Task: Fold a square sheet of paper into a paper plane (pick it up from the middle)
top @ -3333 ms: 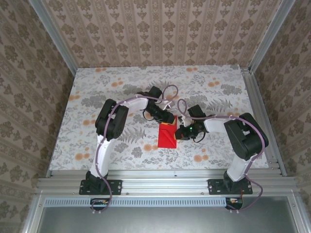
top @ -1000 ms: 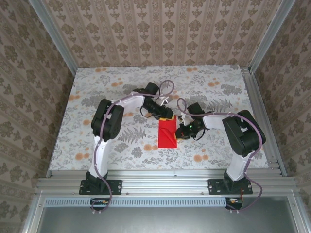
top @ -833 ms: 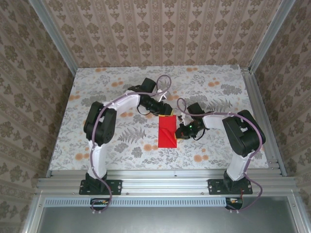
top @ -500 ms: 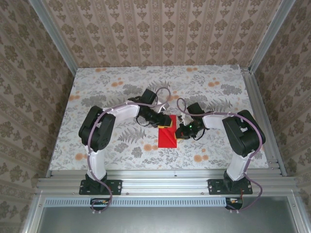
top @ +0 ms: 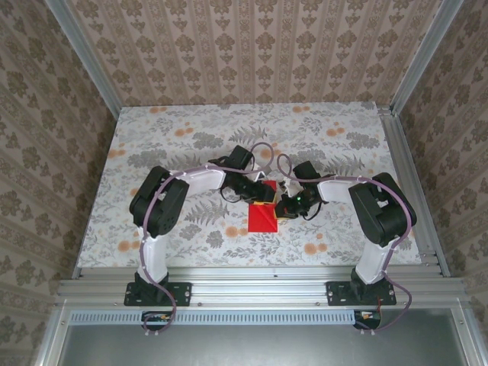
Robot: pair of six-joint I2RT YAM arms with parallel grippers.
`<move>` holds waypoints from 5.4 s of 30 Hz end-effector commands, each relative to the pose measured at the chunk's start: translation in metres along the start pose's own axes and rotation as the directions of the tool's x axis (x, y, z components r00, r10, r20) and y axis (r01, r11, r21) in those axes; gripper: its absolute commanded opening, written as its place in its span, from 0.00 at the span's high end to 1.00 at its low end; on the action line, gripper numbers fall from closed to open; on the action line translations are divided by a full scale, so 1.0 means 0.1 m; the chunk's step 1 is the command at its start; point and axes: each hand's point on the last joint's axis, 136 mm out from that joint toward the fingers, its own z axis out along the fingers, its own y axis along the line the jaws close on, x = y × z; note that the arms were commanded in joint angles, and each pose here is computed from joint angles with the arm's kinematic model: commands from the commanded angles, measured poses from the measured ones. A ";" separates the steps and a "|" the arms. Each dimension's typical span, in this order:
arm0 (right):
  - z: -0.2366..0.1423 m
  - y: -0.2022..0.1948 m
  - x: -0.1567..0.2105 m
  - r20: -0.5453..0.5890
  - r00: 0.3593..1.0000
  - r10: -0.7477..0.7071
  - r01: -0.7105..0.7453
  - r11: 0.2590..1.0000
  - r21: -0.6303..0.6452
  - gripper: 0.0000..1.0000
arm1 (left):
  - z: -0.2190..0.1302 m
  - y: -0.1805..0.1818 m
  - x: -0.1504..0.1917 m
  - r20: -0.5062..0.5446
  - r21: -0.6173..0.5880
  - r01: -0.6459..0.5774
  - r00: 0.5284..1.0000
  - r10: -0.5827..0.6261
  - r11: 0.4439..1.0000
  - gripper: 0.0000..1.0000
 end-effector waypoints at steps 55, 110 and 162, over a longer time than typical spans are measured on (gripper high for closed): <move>-0.40 0.51 0.05 0.147 0.987 0.069 -0.044 0.986 -0.164 0.93 | 0.15 0.94 0.53 -0.151 -0.263 0.032 0.986 -0.074 0.964 0.59; 0.09 0.40 0.23 0.022 0.999 0.035 -0.032 0.991 -0.130 1.00 | 0.11 1.00 0.53 -0.147 -0.266 0.046 0.985 -0.088 0.963 0.59; 0.15 -0.17 0.93 -0.102 0.983 0.155 -0.144 0.984 0.107 1.00 | -0.31 -0.22 0.29 0.073 -0.104 0.003 0.997 0.005 0.995 0.59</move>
